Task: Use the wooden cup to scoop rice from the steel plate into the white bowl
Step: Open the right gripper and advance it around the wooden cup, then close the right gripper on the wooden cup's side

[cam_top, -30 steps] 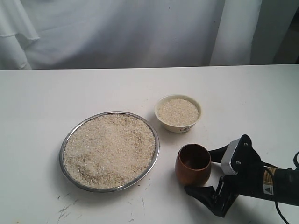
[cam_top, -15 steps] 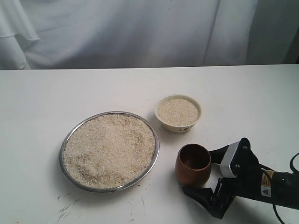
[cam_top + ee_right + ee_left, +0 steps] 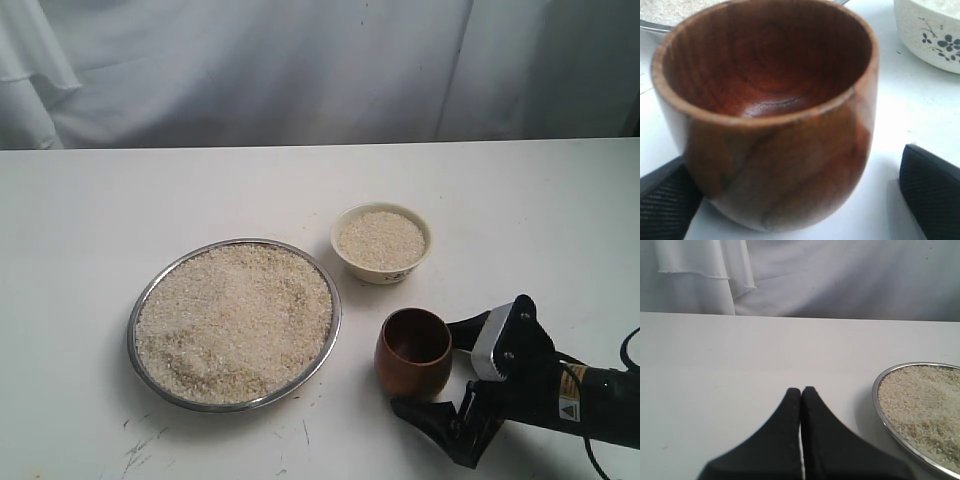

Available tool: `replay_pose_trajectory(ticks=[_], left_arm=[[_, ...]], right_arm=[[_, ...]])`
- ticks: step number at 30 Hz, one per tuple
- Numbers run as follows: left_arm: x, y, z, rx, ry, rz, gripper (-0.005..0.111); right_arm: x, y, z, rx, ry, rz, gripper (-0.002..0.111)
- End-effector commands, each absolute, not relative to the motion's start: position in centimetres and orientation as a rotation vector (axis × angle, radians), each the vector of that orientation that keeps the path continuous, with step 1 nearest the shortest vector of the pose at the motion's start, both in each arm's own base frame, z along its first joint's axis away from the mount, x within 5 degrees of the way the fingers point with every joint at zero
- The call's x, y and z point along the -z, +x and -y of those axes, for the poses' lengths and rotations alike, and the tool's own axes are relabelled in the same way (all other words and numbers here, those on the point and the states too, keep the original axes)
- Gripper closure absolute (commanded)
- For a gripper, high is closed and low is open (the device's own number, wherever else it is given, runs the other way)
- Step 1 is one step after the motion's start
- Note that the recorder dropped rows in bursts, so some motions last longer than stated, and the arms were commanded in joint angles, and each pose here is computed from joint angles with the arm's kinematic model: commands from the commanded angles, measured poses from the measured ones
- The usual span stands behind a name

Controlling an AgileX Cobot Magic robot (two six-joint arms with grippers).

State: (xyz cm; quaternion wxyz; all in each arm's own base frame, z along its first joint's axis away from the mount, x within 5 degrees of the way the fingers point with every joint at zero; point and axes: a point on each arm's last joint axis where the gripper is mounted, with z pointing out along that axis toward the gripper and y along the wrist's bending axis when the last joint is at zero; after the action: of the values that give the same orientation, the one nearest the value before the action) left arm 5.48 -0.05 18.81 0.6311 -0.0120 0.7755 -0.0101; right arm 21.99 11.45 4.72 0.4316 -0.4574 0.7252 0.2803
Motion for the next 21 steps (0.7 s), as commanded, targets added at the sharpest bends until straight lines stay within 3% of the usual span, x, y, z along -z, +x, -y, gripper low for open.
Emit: replay_pose_trajectory(ticks=[1,21], left_arm=[[-18.7,5.5,0.1,0.027,-0.030,-1.768,0.107],[-18.7,5.5,0.1,0.027,-0.030,-1.768,0.107]], right_arm=[[-4.7,22.2,-11.4,-0.688,-1.129,-1.800,0.013],[-4.5,24.6,-12.1,-0.727,-1.103,-1.813,0.013]])
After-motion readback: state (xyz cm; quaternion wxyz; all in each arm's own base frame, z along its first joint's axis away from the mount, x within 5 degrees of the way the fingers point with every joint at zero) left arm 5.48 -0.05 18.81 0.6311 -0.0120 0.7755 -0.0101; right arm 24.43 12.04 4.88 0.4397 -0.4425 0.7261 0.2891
